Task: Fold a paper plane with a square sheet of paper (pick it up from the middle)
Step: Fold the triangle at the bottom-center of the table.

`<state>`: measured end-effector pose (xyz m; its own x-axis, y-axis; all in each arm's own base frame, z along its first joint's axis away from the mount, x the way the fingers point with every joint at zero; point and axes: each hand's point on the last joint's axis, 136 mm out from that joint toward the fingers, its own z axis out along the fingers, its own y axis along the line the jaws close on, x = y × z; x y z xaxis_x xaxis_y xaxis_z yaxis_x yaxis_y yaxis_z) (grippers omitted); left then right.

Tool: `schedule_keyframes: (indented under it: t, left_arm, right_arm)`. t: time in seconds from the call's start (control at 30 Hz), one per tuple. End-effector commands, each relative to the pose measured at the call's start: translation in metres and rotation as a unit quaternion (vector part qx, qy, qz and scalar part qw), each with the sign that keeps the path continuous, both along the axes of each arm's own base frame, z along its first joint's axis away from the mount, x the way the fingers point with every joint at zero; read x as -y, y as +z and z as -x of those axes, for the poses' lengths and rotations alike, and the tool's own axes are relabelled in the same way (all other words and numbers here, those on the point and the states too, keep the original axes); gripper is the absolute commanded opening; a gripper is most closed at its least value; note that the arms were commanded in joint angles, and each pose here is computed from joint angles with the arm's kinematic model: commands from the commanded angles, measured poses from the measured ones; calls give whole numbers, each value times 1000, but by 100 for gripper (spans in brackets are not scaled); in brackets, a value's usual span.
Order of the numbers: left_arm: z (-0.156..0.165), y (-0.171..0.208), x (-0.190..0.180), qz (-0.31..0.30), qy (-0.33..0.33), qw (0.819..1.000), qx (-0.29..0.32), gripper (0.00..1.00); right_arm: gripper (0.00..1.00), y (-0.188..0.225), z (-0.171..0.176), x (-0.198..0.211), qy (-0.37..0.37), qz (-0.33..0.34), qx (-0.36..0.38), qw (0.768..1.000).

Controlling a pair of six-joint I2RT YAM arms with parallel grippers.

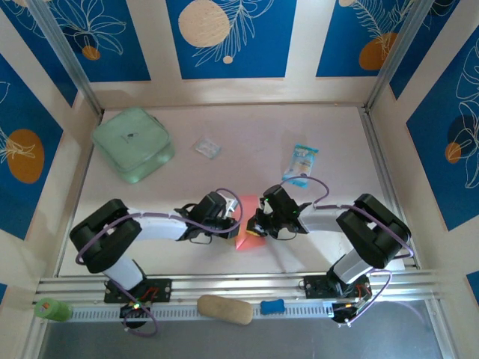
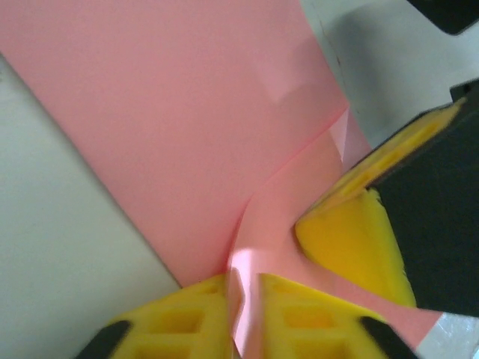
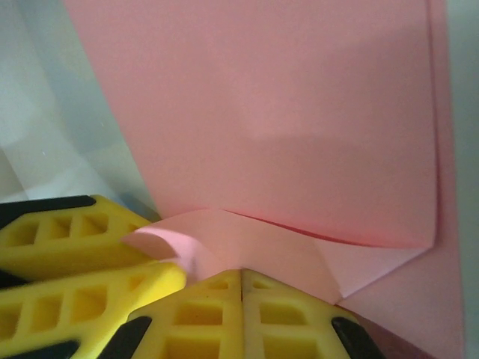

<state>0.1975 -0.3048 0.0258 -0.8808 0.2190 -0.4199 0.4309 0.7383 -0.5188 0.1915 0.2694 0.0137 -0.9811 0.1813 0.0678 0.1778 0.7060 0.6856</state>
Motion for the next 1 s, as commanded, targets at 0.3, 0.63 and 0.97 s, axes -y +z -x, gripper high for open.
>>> schedule_keyframes:
  t: [0.3, 0.63, 0.97]
  left_arm:
    - [13, 59, -1, 43, 7, 999, -17, 18]
    - [49, 39, 29, 76, -53, 986, -137, 1]
    - [50, 22, 41, 67, -58, 984, -157, 6]
  right_arm:
    - [0, -24, 15, 17, -14, 48, -38, 998]
    - [0, -26, 17, 18, -18, 51, -41, 998]
    - [0, -25, 18, 18, -15, 51, -42, 998]
